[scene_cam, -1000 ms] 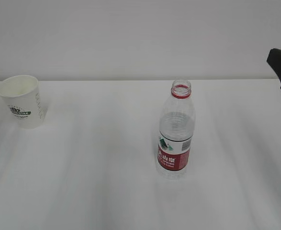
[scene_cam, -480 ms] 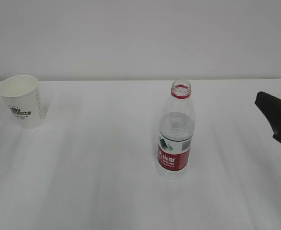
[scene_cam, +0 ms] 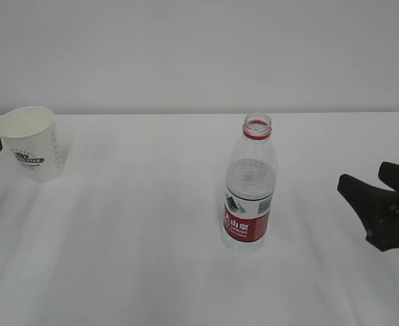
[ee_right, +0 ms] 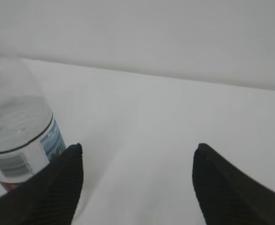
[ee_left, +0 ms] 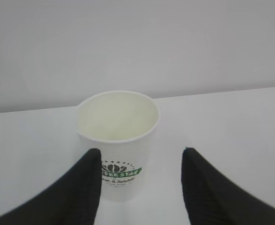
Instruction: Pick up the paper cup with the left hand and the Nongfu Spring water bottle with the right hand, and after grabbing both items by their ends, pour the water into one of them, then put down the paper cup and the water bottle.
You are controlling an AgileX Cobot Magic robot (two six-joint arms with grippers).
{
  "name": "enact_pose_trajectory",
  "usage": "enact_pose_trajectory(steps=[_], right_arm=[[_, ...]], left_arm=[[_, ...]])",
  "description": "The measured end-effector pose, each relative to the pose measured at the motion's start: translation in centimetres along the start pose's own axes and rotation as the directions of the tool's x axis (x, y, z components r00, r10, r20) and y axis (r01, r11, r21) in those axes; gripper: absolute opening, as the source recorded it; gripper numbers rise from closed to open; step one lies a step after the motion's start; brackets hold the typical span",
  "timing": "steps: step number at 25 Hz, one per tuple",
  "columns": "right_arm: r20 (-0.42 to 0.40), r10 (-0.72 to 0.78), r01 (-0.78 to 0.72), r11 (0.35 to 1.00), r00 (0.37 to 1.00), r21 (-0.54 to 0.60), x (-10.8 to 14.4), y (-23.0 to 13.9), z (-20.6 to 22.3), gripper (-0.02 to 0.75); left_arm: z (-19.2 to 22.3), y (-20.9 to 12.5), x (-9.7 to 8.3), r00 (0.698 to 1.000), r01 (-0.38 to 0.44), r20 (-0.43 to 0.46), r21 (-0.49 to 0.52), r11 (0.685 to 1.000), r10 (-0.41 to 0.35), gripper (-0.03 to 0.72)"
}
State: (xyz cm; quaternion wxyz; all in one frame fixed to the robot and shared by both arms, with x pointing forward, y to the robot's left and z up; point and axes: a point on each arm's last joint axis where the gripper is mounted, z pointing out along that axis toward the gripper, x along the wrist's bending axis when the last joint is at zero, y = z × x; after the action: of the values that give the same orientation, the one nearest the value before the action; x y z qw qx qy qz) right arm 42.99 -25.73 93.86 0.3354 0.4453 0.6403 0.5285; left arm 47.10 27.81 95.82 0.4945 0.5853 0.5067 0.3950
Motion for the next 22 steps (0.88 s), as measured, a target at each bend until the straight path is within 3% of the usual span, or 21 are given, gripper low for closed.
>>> enact_pose_trajectory(steps=[14,22], right_arm=[[-0.048,-0.045,0.052,0.988,0.998,0.147,-0.1,-4.5,1.5,0.549],[-0.136,-0.11,0.128,0.983,0.985,0.134,0.6,-4.5,1.5,0.549]], left_arm=[[-0.1,-3.2,-0.3,0.999,0.031,0.036,-0.013,0.999,-0.03,0.398],[-0.1,-6.0,-0.4,0.998,0.043,0.044,0.104,0.994,-0.048,0.398]])
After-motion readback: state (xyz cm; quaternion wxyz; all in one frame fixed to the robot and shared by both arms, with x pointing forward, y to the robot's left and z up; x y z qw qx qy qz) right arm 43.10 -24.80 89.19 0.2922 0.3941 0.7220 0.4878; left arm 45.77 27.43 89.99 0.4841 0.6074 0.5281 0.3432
